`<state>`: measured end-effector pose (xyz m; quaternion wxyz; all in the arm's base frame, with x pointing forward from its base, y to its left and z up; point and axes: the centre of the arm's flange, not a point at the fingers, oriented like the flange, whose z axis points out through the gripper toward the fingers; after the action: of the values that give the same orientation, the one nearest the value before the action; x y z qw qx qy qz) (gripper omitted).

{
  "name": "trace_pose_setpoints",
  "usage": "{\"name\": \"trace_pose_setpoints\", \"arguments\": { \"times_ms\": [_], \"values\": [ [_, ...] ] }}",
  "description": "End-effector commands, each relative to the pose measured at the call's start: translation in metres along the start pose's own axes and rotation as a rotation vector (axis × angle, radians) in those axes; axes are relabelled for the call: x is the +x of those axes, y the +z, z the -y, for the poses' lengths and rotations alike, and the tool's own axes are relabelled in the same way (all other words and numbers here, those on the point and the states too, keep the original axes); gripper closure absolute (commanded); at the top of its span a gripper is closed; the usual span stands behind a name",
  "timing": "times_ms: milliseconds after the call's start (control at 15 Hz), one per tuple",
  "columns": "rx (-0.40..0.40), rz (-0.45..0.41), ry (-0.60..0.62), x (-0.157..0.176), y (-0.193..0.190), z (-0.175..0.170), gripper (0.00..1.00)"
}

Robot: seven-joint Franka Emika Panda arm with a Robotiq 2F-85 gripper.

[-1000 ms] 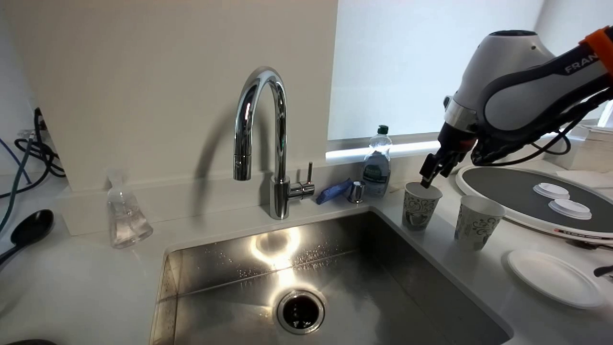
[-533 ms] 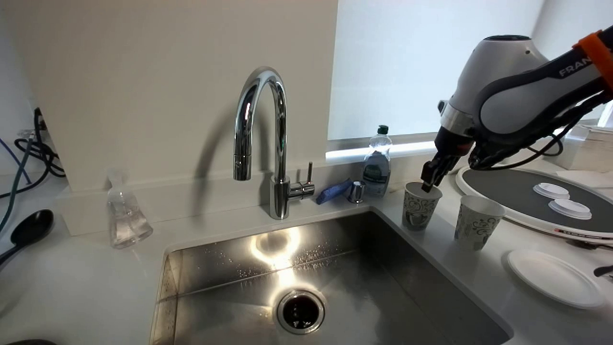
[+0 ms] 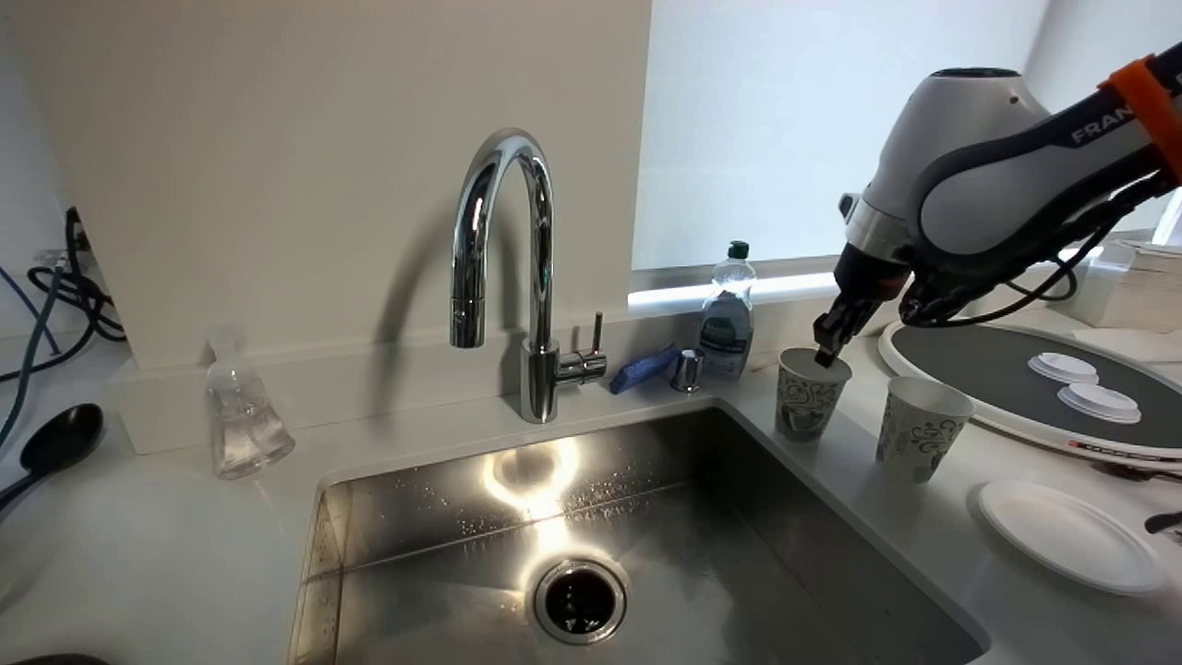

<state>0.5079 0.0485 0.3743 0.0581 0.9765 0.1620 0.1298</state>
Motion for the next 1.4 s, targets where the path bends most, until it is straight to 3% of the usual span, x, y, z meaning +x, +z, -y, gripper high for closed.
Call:
{"name": "trace_pose_setpoints", "arguments": {
  "times_ms": [0, 400, 667, 1067, 1333],
  "values": [
    [0.036, 0.007, -0.052, 0.005, -0.006, 0.005, 0.99],
    [-0.006, -0.089, -0.244, 0.032, -0.051, 0.055, 0.99],
    [-0.098, -0.184, -0.348, 0.039, -0.077, 0.085, 0.99],
    [-0.209, -0.396, -0.429, 0.036, -0.109, 0.116, 0.99],
    [-0.297, -0.468, -0.518, 0.034, -0.120, 0.132, 0.99]
  ]
}}
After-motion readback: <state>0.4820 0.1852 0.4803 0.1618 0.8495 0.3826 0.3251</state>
